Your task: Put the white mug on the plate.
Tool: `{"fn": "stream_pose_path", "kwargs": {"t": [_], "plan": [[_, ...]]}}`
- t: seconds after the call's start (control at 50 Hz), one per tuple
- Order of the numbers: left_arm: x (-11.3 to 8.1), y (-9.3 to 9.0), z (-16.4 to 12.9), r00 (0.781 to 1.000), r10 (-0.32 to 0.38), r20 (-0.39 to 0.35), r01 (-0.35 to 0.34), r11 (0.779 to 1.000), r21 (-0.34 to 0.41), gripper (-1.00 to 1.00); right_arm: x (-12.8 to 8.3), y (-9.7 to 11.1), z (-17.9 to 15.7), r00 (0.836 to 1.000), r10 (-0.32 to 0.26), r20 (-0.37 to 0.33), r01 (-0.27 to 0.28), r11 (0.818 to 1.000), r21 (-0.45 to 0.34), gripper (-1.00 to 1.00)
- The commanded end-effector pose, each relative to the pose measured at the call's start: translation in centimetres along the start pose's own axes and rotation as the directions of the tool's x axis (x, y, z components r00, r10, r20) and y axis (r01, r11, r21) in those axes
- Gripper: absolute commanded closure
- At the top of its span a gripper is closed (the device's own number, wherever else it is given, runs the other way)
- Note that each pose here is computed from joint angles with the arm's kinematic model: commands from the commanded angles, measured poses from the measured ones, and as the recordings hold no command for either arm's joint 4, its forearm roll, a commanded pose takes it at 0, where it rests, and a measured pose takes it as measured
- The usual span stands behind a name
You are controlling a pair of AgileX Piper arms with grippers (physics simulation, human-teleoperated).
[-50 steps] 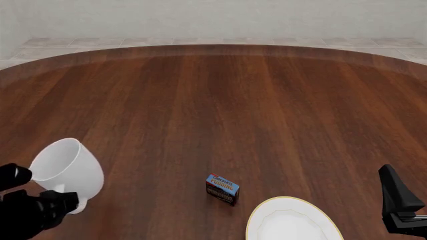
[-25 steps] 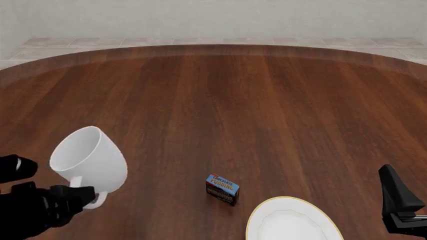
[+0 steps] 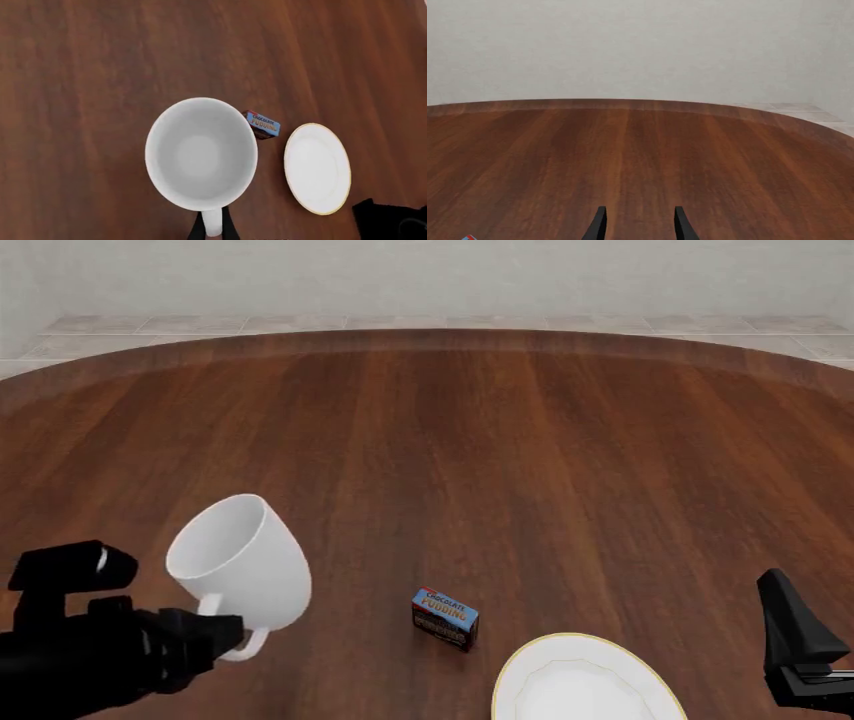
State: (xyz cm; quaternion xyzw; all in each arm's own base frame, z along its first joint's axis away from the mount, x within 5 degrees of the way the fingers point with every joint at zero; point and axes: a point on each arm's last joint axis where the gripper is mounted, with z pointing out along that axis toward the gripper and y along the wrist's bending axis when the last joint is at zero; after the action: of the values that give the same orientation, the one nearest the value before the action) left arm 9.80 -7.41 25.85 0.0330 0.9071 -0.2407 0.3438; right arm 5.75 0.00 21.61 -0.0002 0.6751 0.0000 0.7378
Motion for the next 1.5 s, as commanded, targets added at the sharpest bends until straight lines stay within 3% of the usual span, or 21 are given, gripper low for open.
{"fn": "stream_pose_path", "kwargs": {"t": [0.02, 0.9, 1.06, 1.3, 1.5], "plan": [[0.0, -1.1, 0.9, 0.999, 0.024, -0.029, -0.023, 0.999, 0.048, 1.0, 0.0, 0.0, 0.0, 1.0, 0.0, -0.003, 0.0, 1.0, 0.0, -1.0], [0.6, -1.2, 2.6, 0.996, 0.061, -0.066, -0.058, 0.997, 0.041, 1.0, 0.0, 0.0, 0.0, 1.0, 0.0, -0.003, 0.0, 1.0, 0.001, -1.0], [0.3, -2.4, 3.3, 0.993, 0.084, -0.084, -0.078, 0.994, 0.07, 1.0, 0.0, 0.0, 0.0, 1.0, 0.0, -0.003, 0.0, 1.0, 0.0, -1.0], [-0.6, -5.7, 4.2, 0.984, 0.149, -0.099, -0.132, 0.979, 0.156, 1.0, 0.0, 0.0, 0.0, 1.0, 0.0, -0.003, 0.0, 1.0, 0.001, -1.0], [0.0, -7.6, 5.9, 0.974, 0.187, -0.131, -0.159, 0.967, 0.199, 1.0, 0.0, 0.0, 0.0, 1.0, 0.0, -0.003, 0.0, 1.0, 0.0, -1.0]]}}
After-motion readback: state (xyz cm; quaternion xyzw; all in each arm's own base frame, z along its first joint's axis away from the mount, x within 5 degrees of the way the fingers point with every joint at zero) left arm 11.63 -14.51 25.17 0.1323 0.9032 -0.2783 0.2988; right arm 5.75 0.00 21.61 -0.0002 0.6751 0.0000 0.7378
